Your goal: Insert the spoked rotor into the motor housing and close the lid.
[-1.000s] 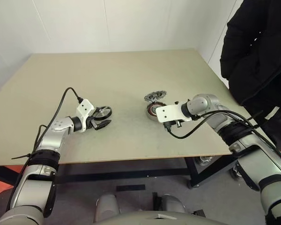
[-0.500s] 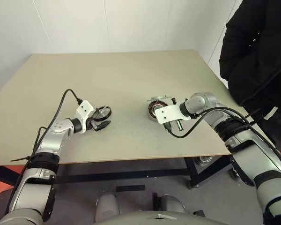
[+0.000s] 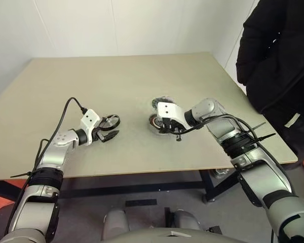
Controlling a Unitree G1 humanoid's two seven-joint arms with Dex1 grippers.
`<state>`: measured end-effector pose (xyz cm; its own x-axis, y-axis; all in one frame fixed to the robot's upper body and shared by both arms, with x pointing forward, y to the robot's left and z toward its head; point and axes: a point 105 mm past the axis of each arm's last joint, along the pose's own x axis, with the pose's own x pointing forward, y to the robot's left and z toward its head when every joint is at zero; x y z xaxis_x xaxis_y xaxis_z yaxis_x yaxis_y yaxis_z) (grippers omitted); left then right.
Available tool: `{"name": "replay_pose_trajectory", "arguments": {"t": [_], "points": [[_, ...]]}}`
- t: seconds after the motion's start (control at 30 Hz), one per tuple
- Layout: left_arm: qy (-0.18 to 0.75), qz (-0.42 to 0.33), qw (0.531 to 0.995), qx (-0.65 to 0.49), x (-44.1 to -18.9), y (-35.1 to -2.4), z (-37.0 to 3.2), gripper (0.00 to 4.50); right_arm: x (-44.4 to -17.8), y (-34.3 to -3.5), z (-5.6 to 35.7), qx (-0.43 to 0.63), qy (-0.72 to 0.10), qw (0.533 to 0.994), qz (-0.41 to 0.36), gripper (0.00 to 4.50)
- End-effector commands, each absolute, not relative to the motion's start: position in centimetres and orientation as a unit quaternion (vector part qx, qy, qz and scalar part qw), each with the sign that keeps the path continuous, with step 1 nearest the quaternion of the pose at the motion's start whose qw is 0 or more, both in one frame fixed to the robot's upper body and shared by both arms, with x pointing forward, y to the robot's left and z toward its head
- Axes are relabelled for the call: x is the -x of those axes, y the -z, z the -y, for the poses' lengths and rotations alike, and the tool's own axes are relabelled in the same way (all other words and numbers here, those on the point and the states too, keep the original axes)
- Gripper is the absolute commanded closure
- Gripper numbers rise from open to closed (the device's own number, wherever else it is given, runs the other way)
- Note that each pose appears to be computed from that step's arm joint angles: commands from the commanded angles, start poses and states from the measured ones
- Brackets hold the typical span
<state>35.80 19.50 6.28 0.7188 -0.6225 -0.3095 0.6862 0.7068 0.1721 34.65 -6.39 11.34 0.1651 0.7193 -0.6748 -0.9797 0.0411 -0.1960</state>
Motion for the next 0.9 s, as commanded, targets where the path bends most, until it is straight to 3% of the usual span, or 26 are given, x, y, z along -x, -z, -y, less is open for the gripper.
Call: {"name": "replay_pose_trajectory", "arguments": {"t": [0.03, 0.33, 0.6, 0.9], "points": [[0.358, -0.106, 0.917, -0.141, -36.0, -6.9, -19.3, 0.0, -34.5, -14.2, 5.4, 0.261, -0.61, 0.723, -0.191, 4.48], [0.356, -0.108, 0.917, -0.141, -35.8, -6.7, -19.5, 0.0, -36.3, -11.6, 4.8, 0.237, -0.543, 0.77, -0.239, 4.48], [0.352, -0.109, 0.919, -0.144, -35.6, -6.9, -20.0, 0.0, -36.3, -10.2, 3.4, 0.227, -0.531, 0.776, -0.253, 4.48], [0.354, -0.111, 0.918, -0.141, -35.5, -6.9, -20.0, 0.0, -35.8, -13.5, 2.2, 0.184, -0.544, 0.787, -0.224, 1.44]]}}
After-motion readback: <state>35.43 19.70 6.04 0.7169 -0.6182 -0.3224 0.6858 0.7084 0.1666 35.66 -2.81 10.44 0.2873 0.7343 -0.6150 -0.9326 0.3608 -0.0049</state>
